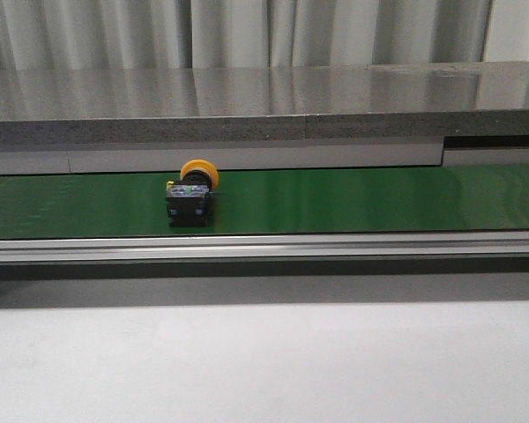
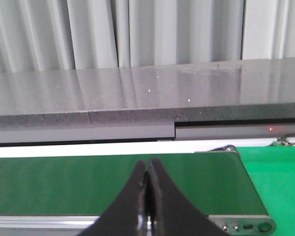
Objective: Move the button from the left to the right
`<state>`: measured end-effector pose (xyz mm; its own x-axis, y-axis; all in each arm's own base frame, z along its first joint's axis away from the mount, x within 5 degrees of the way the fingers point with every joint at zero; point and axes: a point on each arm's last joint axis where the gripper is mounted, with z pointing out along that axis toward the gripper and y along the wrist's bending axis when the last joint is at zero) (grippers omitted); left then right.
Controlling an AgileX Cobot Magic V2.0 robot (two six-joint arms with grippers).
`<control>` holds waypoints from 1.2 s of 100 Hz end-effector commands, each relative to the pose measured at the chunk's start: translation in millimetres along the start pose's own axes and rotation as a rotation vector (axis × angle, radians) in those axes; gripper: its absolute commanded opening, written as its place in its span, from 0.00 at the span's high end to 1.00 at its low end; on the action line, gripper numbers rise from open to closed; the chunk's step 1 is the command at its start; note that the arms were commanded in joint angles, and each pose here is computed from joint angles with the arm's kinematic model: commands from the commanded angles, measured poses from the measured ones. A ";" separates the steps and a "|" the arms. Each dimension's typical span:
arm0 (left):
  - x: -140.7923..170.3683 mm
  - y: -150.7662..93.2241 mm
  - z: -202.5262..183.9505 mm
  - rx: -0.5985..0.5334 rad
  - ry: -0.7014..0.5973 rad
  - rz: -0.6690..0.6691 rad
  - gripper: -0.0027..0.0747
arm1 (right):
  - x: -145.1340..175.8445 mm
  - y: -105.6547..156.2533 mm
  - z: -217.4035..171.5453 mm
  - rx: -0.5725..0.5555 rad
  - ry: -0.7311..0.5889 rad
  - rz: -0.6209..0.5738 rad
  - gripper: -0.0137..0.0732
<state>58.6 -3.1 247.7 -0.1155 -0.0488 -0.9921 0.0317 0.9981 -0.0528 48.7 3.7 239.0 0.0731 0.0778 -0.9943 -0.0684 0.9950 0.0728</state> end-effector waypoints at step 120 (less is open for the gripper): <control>-15.0 -0.6 -1.7 0.005 -0.088 -0.004 0.99 | -64.4 12.2 164.2 -0.017 0.894 0.116 0.41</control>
<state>58.6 -3.1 247.7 -0.1155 -0.0488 -0.9921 0.0317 0.9981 -0.0528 203.5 21.7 301.2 -0.7871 0.0715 -0.6126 -0.0422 0.9847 0.1691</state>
